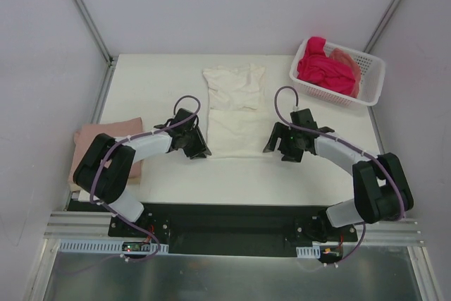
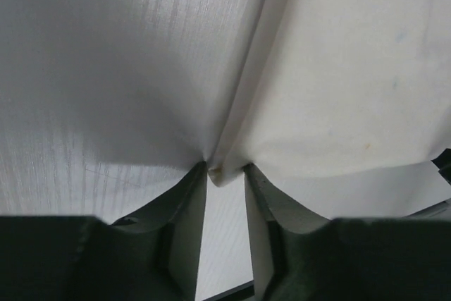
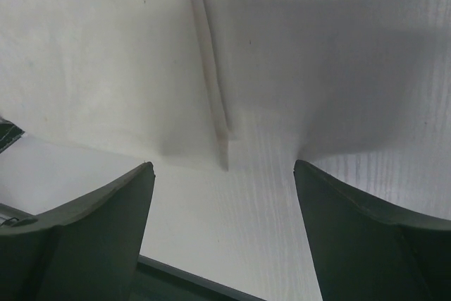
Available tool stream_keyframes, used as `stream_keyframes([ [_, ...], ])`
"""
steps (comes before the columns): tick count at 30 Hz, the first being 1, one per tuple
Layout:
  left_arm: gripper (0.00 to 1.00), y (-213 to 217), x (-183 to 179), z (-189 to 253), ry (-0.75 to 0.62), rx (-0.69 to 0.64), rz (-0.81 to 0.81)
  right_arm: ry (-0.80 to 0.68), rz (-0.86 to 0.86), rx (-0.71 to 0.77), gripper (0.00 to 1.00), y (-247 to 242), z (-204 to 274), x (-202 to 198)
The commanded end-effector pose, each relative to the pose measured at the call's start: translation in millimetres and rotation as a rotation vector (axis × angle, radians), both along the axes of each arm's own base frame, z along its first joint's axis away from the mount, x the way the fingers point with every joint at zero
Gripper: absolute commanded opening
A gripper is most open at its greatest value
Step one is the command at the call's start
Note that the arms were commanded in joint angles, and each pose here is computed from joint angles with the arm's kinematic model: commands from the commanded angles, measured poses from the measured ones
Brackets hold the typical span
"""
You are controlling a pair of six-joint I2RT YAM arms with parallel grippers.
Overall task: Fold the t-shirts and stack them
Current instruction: Grab one side of the 2/3 rectangular tshirt with both arms
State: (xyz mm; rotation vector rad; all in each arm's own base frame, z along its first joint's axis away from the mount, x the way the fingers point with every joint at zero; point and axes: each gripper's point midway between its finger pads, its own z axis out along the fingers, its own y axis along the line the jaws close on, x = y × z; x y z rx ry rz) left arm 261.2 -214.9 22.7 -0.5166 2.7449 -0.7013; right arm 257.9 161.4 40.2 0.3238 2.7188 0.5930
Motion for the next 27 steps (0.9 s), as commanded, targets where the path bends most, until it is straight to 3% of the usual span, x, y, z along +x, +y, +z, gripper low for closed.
stream_keyframes([
  [1, 0.21, -2, 3, -10, 0.013, 0.019, -0.004, 0.010, 0.000, 0.054, 0.81, 14, -4, 6],
  [2, 0.10, -1, 3, -11, 0.014, 0.026, -0.005, 0.015, 0.002, 0.058, 0.76, 15, -6, 5],
  [4, 0.00, 2, 3, -16, 0.019, 0.042, -0.002, 0.026, 0.001, 0.058, 0.72, 16, -11, 6],
  [7, 0.00, 4, 2, -19, 0.020, 0.052, -0.001, 0.044, 0.004, 0.062, 0.63, 17, -18, 4],
  [10, 0.00, 4, 1, -18, 0.019, 0.050, -0.001, 0.055, 0.012, 0.102, 0.42, 25, -21, 5],
  [14, 0.00, 6, -8, -19, 0.027, 0.051, -0.004, 0.071, 0.027, 0.125, 0.01, 30, -26, 3],
  [20, 0.00, 12, -49, -24, 0.030, 0.076, -0.029, 0.044, 0.088, 0.142, 0.01, 35, -19, -24],
  [27, 0.00, 17, -128, -33, 0.067, 0.043, -0.003, 0.107, 0.072, 0.138, 0.01, 9, -34, -113],
])
